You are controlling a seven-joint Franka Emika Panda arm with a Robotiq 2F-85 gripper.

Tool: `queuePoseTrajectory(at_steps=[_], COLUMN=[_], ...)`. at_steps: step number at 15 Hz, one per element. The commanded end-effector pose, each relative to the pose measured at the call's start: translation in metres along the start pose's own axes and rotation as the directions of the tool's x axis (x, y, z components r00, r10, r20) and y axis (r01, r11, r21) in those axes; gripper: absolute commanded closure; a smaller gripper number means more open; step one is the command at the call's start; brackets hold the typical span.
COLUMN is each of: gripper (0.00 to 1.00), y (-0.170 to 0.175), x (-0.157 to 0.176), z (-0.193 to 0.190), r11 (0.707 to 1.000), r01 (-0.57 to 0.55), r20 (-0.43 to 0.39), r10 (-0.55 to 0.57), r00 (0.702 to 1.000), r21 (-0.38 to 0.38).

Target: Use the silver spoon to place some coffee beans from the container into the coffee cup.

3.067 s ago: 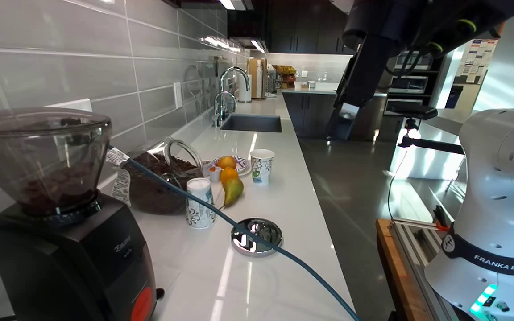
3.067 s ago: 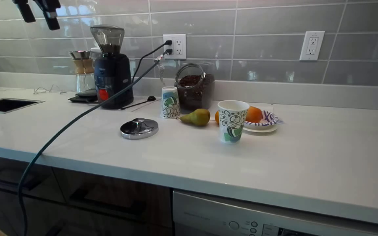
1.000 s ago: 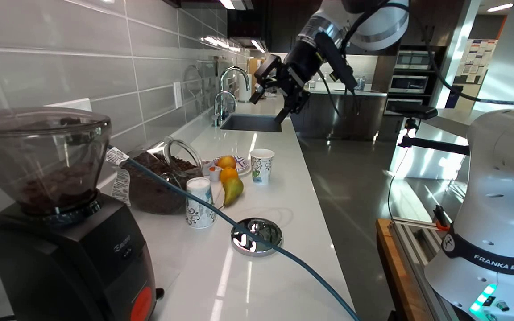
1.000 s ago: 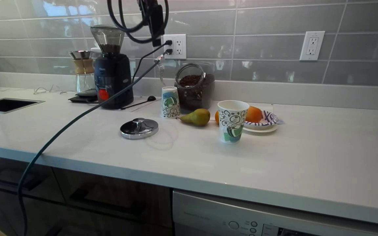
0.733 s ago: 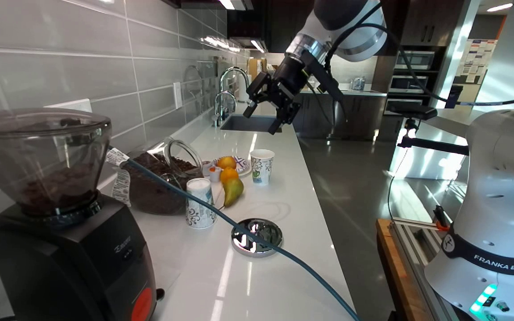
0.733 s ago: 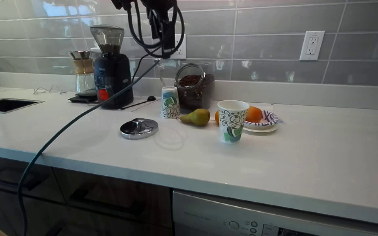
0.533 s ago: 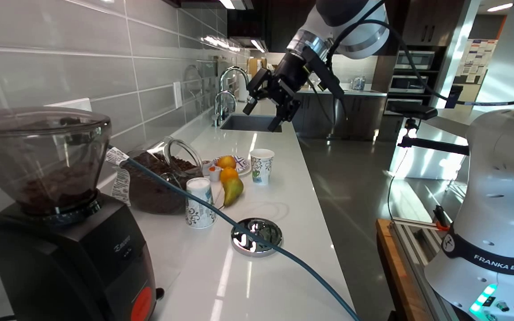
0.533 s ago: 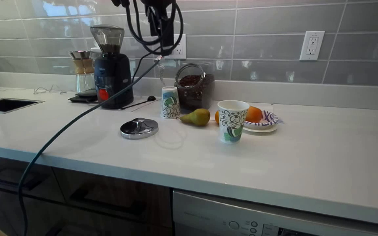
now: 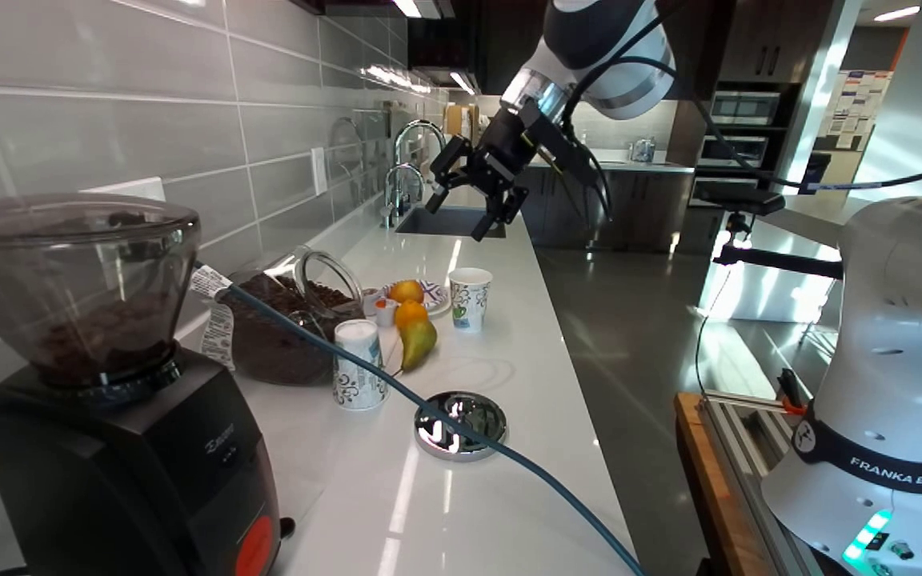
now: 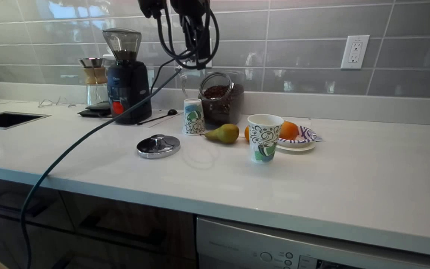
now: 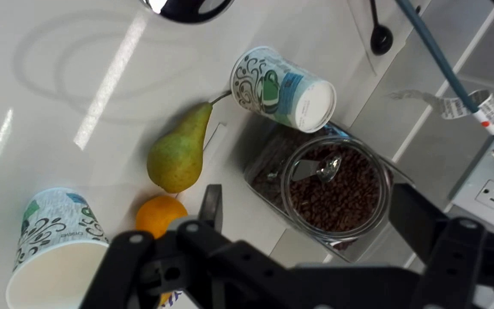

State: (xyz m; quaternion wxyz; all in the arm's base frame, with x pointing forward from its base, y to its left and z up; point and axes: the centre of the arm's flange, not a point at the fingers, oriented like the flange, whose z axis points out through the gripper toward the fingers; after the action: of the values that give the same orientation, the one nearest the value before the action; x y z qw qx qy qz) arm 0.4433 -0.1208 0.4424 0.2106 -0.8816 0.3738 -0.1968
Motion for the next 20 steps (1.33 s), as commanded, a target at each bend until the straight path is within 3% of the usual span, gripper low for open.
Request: queuePoseTrajectory(at_steps=[1, 8, 15, 16, 20], gripper=[0.0, 0.0, 0.0, 0.0, 0.0], y=[-0.01, -0.035, -0.048, -0.045, -0.044], x=[0.04, 0.077, 0.075, 0.064, 0.063], z=[0.041, 0.109, 0.159, 0.144, 0.149], r11=[0.997, 0.993, 0.987, 0.991, 0.99], r01=[-0.063, -0.088, -0.141, -0.097, -0.097], r20=[-0.016, 0.011, -0.015, 0.002, 0.006], r10=[0.063, 0.089, 0.141, 0.097, 0.099], r00=[0.998, 0.996, 0.99, 0.995, 0.995], r21=[-0.043, -0.075, -0.081, -0.095, -0.1])
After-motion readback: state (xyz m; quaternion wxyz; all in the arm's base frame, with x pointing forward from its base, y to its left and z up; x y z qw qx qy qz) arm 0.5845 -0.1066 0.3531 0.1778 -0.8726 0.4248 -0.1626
